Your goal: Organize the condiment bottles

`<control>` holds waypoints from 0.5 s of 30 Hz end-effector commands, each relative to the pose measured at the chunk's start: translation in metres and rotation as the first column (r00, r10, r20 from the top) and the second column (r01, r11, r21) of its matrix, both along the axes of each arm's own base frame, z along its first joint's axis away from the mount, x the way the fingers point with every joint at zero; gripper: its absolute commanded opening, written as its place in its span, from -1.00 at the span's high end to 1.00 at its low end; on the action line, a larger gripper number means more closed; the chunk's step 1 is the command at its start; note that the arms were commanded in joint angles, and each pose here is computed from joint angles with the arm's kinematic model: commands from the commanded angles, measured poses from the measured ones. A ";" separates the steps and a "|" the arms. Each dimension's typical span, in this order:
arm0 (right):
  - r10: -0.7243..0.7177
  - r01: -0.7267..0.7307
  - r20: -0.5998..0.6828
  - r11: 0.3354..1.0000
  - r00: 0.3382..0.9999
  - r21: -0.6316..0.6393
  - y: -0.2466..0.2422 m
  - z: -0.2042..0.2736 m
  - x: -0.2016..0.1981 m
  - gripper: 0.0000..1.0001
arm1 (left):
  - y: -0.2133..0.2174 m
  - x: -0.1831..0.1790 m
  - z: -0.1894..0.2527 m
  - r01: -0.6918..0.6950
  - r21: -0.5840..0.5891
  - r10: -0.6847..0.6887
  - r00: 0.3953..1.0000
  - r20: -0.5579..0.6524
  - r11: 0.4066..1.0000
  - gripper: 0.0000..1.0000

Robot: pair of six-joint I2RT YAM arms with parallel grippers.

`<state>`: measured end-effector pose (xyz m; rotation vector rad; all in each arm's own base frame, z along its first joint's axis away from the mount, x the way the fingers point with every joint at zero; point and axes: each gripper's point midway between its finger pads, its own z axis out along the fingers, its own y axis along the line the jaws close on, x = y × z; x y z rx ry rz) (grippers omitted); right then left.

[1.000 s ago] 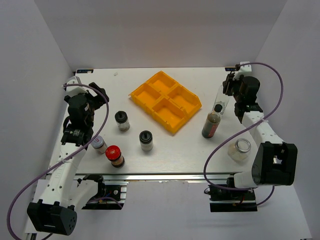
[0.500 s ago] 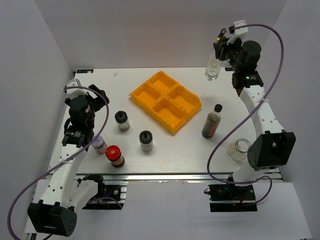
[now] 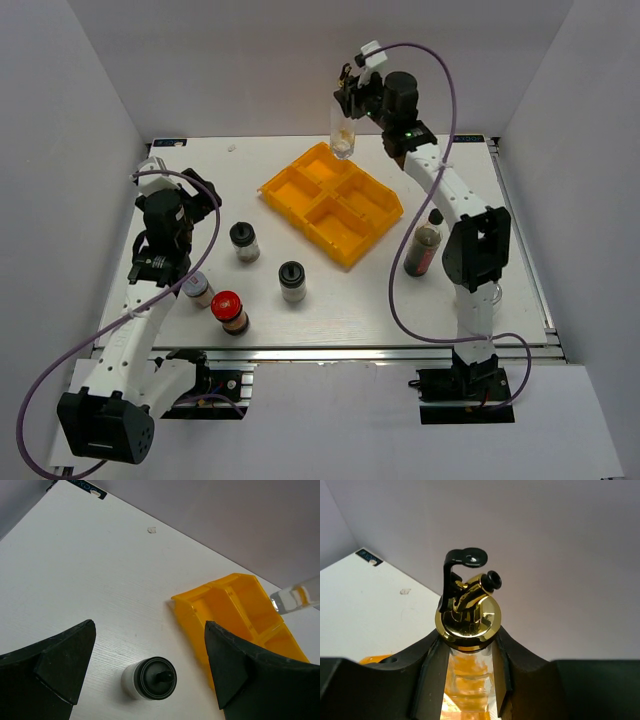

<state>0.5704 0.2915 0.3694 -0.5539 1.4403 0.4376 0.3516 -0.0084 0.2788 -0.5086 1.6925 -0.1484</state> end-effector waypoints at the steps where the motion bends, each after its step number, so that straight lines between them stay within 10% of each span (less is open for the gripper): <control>1: 0.021 -0.044 0.213 0.993 0.977 0.108 0.014 0.082 -0.011 1.00 | -0.005 0.002 0.003 0.025 -0.014 -0.025 1.000 0.006 1.000 -0.96; 15: 0.083 -0.084 0.022 0.995 0.996 0.059 0.026 -0.044 -0.015 1.00 | -0.004 0.001 -0.001 0.022 -0.010 -0.022 1.000 -0.013 1.000 -0.96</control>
